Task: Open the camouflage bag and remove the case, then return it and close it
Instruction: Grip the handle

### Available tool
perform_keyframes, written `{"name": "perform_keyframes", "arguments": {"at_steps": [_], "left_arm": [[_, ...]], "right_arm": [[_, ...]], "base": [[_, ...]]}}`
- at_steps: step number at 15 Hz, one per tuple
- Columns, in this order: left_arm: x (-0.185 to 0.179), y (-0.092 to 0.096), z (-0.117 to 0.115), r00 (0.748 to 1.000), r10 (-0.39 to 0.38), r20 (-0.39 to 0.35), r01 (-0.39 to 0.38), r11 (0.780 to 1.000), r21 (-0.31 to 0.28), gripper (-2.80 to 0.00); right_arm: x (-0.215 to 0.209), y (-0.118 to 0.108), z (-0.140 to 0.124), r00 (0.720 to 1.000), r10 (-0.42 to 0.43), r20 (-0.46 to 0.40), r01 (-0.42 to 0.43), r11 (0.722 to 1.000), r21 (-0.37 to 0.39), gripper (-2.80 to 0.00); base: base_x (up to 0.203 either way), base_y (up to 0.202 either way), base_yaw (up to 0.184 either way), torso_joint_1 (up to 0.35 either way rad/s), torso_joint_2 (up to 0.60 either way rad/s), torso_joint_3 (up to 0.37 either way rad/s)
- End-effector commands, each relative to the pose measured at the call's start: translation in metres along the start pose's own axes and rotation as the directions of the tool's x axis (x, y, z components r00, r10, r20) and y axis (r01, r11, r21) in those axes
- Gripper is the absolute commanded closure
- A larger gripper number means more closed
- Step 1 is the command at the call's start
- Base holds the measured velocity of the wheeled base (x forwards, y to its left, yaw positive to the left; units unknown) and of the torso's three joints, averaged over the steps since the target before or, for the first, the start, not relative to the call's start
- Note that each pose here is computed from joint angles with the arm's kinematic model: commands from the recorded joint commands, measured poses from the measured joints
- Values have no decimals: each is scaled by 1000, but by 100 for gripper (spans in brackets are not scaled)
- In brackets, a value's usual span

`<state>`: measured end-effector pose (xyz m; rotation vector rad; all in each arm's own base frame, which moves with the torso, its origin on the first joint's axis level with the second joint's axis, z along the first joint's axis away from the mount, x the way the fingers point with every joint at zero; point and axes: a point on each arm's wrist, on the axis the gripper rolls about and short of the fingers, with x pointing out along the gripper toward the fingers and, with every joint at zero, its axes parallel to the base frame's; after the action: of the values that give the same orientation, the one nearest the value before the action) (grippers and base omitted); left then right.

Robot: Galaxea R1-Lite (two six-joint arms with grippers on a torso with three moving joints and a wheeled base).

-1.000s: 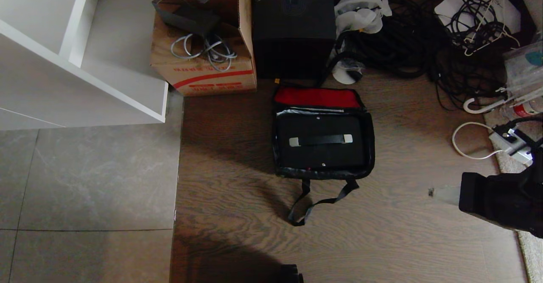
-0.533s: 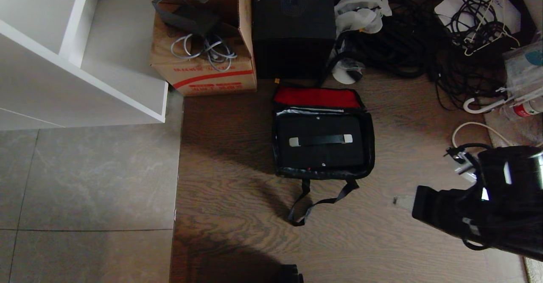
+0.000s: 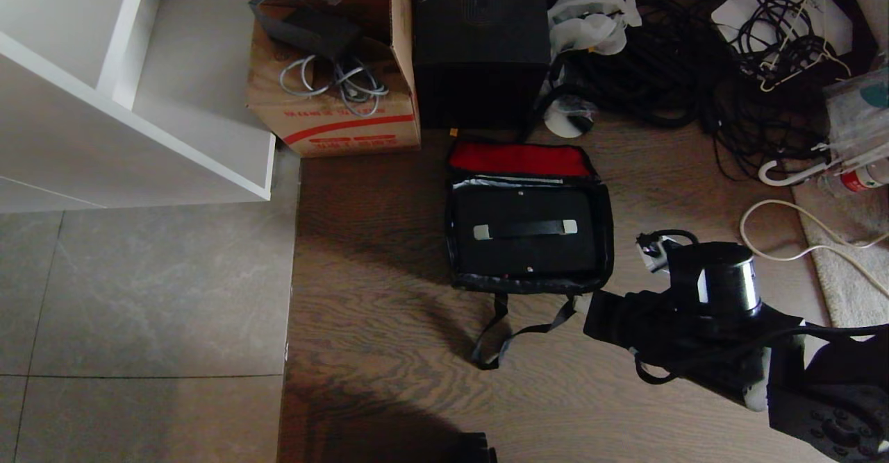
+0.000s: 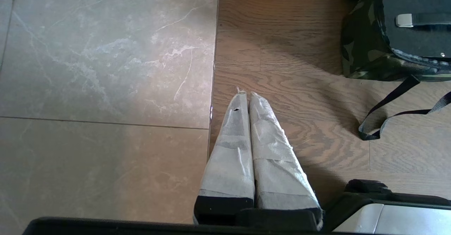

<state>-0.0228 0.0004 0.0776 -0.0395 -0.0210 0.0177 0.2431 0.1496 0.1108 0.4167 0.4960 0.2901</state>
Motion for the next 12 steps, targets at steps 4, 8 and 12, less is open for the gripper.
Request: {"name": "perform_keyframes", "arguments": {"at_steps": [4,8,12], "left_arm": [[1,0,-2,1000,1,-8,-1,1000,0,0],[1,0,-2,1000,1,-7,-1,1000,0,0],[1,0,-3,1000,1,-7,-1,1000,0,0]], "right_arm": [[6,0,-18,999,-40,-34,38,997,-71,-280],[-2,14,-19,999,-40,-6,39,993,-115,-280],[-1,6,-40,949,-316,-26,292,904,-314,-280]], "base": [[0,0,0,0,0,0],[0,0,0,0,0,0],[0,0,0,0,0,0]]}}
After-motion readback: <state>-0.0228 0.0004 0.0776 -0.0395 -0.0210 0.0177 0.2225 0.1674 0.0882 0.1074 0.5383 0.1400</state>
